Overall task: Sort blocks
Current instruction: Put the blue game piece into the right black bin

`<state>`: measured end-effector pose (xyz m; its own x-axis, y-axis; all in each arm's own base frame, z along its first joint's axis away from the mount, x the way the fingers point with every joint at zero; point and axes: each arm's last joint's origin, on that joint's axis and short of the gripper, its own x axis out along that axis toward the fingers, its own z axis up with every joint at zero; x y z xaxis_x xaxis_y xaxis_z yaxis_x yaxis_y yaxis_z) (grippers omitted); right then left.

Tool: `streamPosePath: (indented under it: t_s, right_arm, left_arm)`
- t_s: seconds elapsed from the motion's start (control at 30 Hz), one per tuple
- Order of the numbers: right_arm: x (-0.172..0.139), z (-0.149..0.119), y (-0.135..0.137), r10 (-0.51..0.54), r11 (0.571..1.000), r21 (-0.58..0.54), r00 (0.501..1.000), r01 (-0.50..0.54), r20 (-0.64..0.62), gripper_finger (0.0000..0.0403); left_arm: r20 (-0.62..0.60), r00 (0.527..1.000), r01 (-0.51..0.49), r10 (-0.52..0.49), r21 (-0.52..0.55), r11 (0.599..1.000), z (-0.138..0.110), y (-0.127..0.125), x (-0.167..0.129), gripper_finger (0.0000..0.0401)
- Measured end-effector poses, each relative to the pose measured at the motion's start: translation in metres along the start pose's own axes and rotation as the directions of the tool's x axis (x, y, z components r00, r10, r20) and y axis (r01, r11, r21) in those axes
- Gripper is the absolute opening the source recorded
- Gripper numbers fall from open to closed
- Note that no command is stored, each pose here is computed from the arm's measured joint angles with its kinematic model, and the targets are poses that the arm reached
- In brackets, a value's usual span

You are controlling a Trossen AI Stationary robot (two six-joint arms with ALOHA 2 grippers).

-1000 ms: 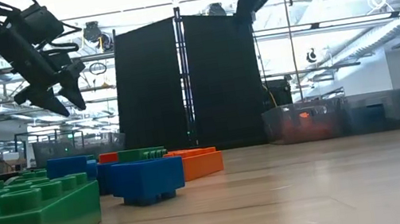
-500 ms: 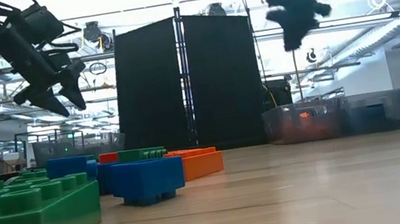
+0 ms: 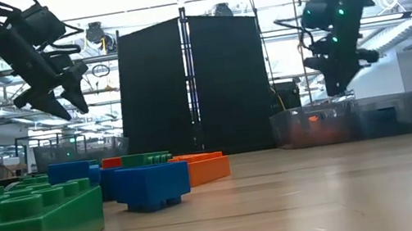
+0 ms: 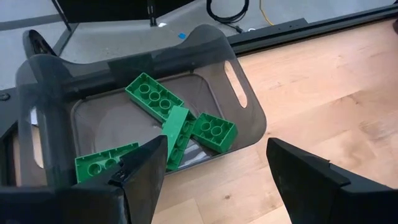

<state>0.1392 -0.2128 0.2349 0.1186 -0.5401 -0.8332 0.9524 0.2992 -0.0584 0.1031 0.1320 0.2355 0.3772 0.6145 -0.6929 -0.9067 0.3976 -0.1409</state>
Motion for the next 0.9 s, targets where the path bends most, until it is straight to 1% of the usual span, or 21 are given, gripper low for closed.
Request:
streamPosePath:
  t_s: [0.17, 0.27, 0.33, 0.43, 0.6, 0.77, 0.83, 0.9]
  right_arm:
    - [0.016, -0.009, -0.016, -0.001, 0.999, 0.049, 1.000, 0.002, -0.024, 0.0121]
    - [0.019, -0.004, -0.017, 0.007, 0.997, 0.075, 1.000, -0.007, 0.005, 0.0121]
    - [0.023, -0.004, -0.017, 0.011, 0.995, 0.103, 1.000, -0.011, 0.002, 0.0121]
    - [0.027, -0.001, -0.017, 0.012, 0.990, 0.142, 1.000, -0.015, 0.022, 0.0121]
    - [0.036, -0.003, -0.016, 0.002, 0.985, 0.170, 1.000, 0.001, -0.015, 0.0123]
    - [0.048, -0.005, -0.015, -0.009, 0.977, 0.211, 0.998, 0.021, -0.056, 0.0188]
    - [0.050, -0.006, -0.015, -0.009, 0.975, 0.222, 0.998, 0.024, -0.066, 0.0202]
    - [0.050, -0.006, -0.015, -0.009, 0.974, 0.225, 0.998, 0.023, -0.065, 0.0206]
  left_arm:
    - [0.015, 0.998, -0.053, 0.053, -0.003, 0.999, 0.000, 0.002, 0.000, 0.0277]
    - [0.026, 0.996, -0.088, 0.088, -0.025, 0.996, 0.001, 0.003, 0.000, 0.0277]
    - [0.032, 0.994, -0.105, 0.106, -0.032, 0.994, 0.001, 0.003, 0.000, 0.0277]
    - [0.034, 0.993, -0.110, 0.112, -0.047, 0.993, 0.001, 0.003, 0.000, 0.0277]
    - [0.034, 0.993, -0.111, 0.113, -0.049, 0.993, 0.001, 0.003, 0.000, 0.0277]
    - [0.034, 0.993, -0.111, 0.113, -0.049, 0.993, 0.001, 0.003, 0.000, 0.0277]
    - [0.034, 0.993, -0.111, 0.113, -0.049, 0.993, 0.001, 0.003, 0.000, 0.0277]
    - [0.034, 0.993, -0.111, 0.113, -0.049, 0.993, 0.001, 0.003, 0.000, 0.0277]
